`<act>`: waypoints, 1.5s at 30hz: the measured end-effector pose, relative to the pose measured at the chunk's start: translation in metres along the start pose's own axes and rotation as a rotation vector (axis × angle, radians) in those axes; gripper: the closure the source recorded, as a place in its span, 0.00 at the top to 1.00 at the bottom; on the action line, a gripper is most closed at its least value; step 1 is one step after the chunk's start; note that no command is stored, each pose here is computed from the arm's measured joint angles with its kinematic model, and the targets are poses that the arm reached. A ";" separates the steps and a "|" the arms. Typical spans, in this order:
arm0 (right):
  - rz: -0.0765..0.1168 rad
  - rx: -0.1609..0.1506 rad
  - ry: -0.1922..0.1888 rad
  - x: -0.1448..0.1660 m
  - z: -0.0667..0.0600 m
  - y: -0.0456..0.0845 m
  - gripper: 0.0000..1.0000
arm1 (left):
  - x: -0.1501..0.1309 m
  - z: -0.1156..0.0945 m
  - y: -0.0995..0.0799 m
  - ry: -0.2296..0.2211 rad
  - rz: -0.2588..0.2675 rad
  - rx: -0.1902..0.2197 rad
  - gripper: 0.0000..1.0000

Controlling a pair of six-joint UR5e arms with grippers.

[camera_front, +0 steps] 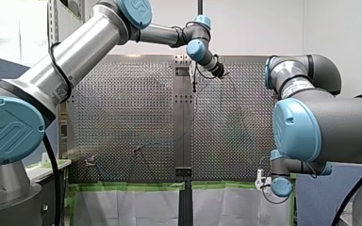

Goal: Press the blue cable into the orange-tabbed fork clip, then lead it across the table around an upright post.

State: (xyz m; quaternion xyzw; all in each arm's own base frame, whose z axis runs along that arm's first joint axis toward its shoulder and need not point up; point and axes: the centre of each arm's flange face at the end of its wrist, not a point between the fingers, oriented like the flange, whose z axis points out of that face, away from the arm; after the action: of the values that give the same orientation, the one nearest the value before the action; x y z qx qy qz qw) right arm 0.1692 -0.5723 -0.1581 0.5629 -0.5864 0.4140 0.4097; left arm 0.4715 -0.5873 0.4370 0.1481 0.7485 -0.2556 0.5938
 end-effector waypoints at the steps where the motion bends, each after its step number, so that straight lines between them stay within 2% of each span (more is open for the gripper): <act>1: 0.000 0.000 0.000 0.000 0.000 0.000 0.00 | 0.000 -0.001 0.000 0.007 0.009 -0.002 0.98; 11: -0.003 0.000 -0.004 0.000 0.000 0.000 0.00 | -0.001 -0.017 0.000 0.085 0.119 -0.020 0.98; 16: -0.004 0.001 -0.004 -0.001 -0.001 -0.001 0.00 | -0.004 -0.019 -0.002 0.089 0.155 -0.018 0.98; 23: -0.004 0.002 -0.004 -0.001 -0.001 -0.002 0.00 | -0.026 -0.020 -0.007 0.026 0.130 -0.020 0.98; 26: -0.004 0.003 -0.004 0.000 -0.001 -0.002 0.00 | -0.030 -0.020 -0.008 0.013 0.121 -0.020 0.98; 45: -0.007 0.001 -0.006 -0.001 -0.001 -0.002 0.00 | -0.031 -0.020 -0.009 0.008 0.109 -0.020 0.98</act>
State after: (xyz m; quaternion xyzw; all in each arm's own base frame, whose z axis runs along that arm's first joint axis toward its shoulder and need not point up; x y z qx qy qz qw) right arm 0.1716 -0.5707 -0.1584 0.5664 -0.5857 0.4111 0.4089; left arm 0.4582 -0.5805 0.4724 0.1839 0.7440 -0.2147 0.6054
